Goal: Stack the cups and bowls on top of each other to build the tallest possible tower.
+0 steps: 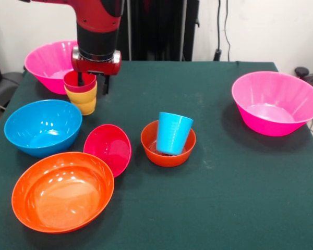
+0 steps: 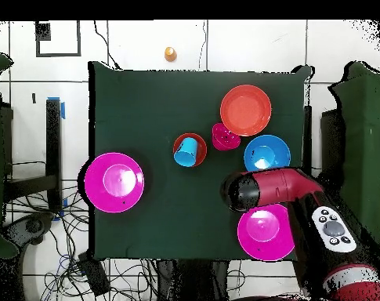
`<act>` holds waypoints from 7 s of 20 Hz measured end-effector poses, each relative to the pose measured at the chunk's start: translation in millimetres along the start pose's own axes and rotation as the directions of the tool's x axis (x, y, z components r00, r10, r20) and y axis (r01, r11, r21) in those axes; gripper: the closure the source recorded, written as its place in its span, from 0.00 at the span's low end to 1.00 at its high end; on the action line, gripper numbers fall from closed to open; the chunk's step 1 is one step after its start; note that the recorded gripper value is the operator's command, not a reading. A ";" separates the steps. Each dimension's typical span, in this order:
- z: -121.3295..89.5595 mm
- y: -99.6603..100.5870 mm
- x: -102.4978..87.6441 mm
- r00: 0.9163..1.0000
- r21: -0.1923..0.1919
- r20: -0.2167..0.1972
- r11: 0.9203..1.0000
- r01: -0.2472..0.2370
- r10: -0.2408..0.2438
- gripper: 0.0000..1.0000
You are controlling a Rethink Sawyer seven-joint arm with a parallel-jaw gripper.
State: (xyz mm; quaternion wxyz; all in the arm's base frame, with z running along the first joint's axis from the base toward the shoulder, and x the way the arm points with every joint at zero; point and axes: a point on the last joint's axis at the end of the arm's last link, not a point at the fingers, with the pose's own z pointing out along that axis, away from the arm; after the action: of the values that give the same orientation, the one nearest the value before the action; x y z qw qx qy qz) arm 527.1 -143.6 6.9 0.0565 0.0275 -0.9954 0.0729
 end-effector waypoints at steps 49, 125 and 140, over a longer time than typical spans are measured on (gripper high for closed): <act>-10.2 -25.9 10.3 0.999 0.018 -0.033 0.999 -0.040 0.040 0.00; -85.6 21.6 -22.9 0.976 0.201 -0.219 0.977 0.064 -0.019 1.00; -110.9 69.7 -59.4 0.963 0.046 -0.255 0.996 -0.076 0.085 1.00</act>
State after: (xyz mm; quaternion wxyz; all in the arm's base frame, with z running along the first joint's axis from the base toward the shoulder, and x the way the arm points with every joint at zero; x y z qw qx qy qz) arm 593.7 -55.6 99.1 0.1813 -0.0218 -0.9785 0.0957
